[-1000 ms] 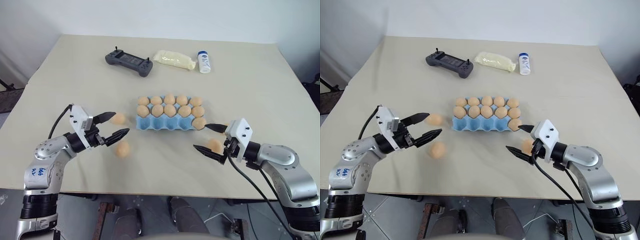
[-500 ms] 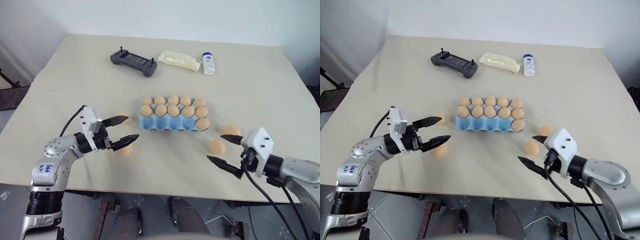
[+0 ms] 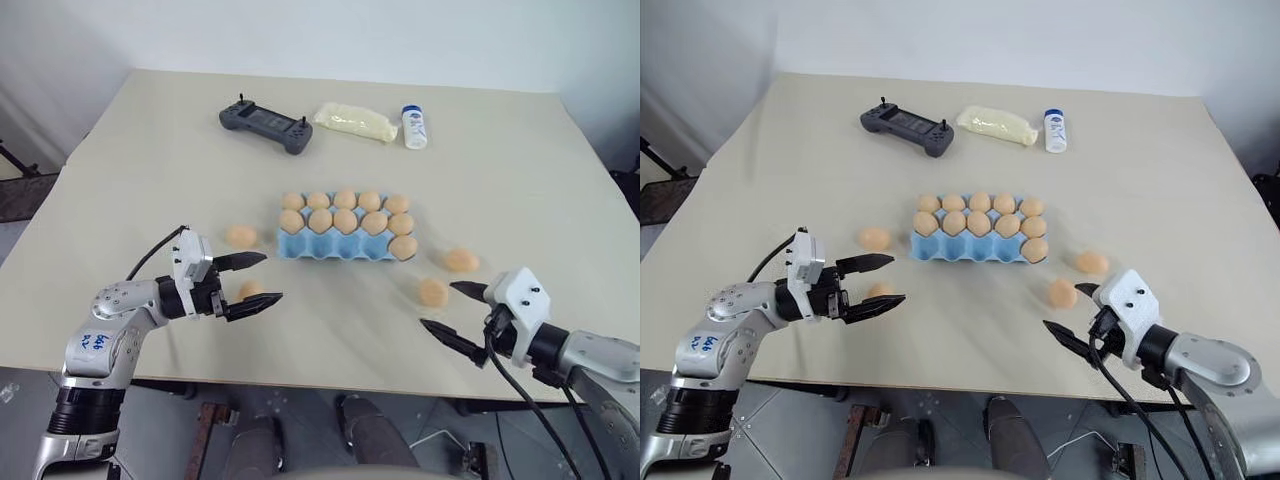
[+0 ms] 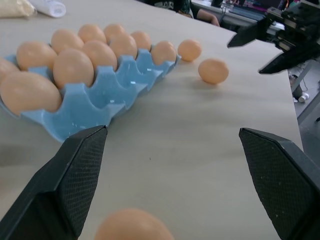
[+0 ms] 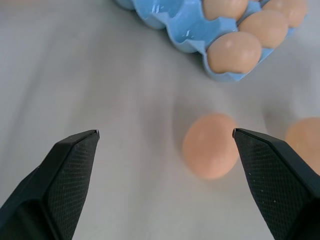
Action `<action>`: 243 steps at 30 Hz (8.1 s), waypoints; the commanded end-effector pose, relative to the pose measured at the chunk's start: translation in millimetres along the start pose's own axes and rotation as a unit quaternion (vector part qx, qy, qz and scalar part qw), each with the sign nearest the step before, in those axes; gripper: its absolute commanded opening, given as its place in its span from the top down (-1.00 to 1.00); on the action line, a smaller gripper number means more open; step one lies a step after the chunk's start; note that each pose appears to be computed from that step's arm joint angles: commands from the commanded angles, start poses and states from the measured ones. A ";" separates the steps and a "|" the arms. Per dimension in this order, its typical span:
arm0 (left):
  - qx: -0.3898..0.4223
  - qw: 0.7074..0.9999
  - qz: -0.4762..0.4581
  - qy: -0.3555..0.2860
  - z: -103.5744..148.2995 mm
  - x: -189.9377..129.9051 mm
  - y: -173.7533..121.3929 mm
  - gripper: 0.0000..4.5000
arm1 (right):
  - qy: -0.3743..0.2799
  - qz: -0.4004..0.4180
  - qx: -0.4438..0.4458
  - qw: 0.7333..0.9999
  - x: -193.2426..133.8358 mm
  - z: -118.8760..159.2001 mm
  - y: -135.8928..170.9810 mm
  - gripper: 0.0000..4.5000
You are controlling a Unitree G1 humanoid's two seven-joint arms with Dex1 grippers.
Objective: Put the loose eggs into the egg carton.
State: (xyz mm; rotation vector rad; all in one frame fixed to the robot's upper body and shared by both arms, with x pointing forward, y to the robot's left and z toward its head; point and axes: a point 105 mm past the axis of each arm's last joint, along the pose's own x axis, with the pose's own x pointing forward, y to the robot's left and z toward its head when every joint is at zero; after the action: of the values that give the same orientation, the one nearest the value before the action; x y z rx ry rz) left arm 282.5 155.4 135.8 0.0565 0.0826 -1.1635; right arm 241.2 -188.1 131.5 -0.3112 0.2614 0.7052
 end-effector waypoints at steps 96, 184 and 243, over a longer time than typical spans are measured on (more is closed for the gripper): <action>0.040 0.999 0.024 -0.026 17.8 5.1 -2.4 -1.00 | -0.009 -0.106 0.008 0.994 -8.3 4.9 -85.3 -0.99; 0.042 0.948 0.303 -0.085 15.6 -60.3 7.5 -1.00 | -0.225 0.206 -0.066 0.950 57.2 93.2 -5.9 -0.99; 0.015 0.961 0.275 -0.032 2.3 40.5 -12.7 0.40 | -0.173 0.323 -0.117 0.923 55.0 74.4 7.3 -1.00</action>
State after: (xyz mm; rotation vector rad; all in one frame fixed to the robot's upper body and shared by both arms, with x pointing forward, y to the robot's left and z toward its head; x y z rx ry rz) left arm 286.0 119.6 120.7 0.0604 0.0440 -0.5928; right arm 287.4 -118.2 167.4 -0.3045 -0.0264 1.4587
